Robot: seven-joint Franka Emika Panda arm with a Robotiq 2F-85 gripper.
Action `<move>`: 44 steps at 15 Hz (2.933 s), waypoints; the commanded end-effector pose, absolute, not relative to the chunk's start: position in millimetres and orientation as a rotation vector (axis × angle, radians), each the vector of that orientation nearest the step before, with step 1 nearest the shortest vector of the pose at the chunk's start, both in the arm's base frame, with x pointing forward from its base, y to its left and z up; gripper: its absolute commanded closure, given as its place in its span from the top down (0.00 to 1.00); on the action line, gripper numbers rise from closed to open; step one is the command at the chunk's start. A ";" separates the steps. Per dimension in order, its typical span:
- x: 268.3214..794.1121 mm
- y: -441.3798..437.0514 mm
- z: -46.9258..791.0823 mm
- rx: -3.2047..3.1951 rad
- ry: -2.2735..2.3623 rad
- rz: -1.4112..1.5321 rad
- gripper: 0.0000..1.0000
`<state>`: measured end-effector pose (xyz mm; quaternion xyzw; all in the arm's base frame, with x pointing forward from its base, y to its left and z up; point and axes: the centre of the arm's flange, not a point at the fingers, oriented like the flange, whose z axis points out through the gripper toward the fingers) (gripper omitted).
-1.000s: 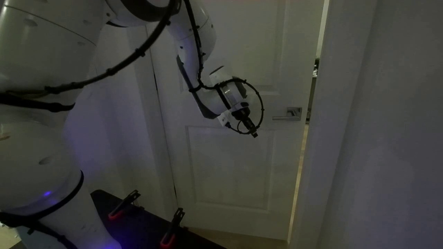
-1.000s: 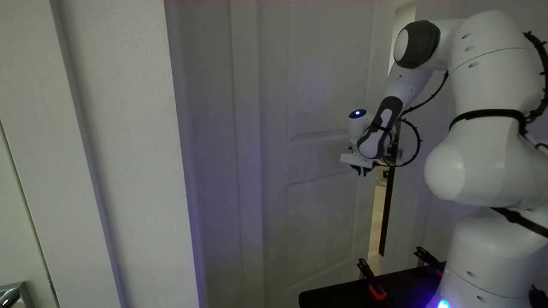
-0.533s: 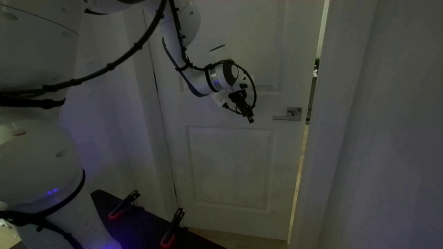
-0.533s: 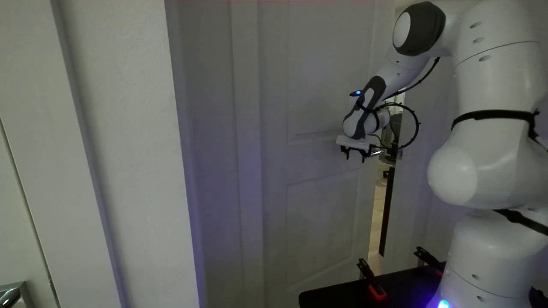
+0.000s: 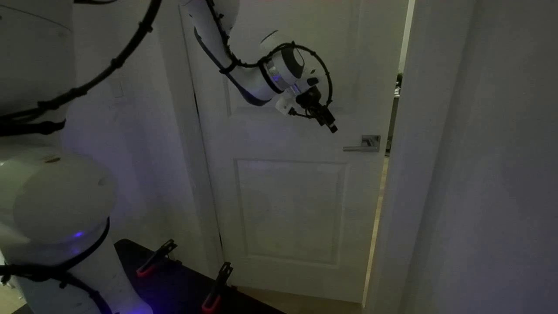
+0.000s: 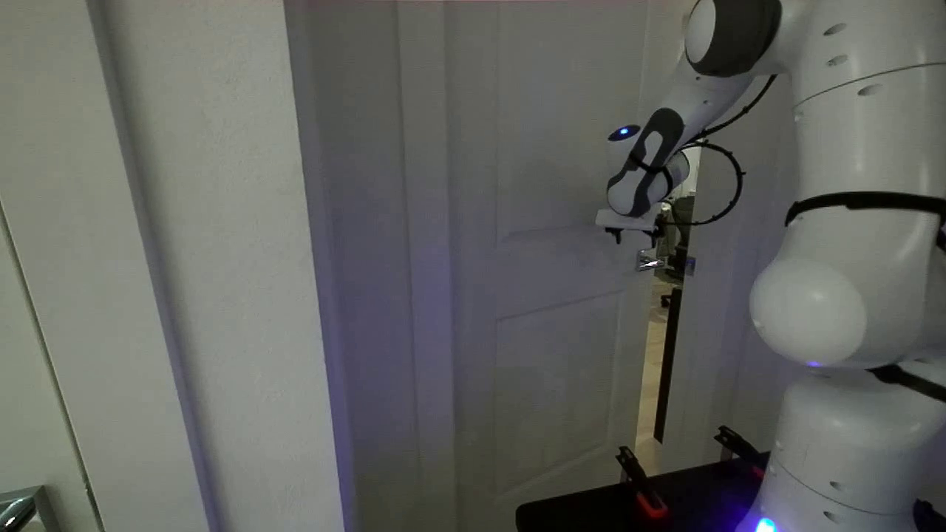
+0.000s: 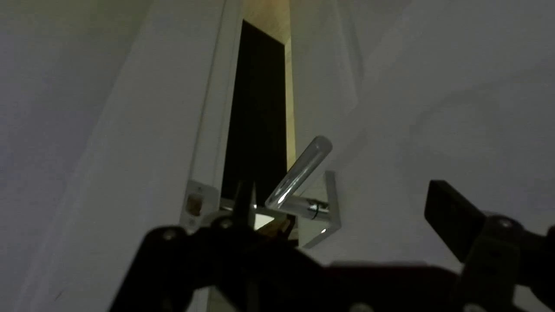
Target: Close the door
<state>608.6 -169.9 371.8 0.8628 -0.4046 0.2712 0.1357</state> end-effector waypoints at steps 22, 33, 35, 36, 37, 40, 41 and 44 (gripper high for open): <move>619.7 -220.4 285.1 2.205 -1.292 1.129 1.00; 638.9 -238.8 254.9 2.192 -1.323 1.190 1.00; 642.0 -241.2 249.5 2.195 -1.330 1.194 1.00; 646.1 -240.3 245.2 2.197 -1.324 1.195 1.00; 647.2 -240.5 243.3 2.198 -1.323 1.194 1.00; 649.5 -242.3 238.8 2.201 -1.319 1.195 1.00; 649.8 -242.6 238.0 2.201 -1.317 1.193 1.00; 648.8 -244.3 236.1 2.202 -1.314 1.180 0.75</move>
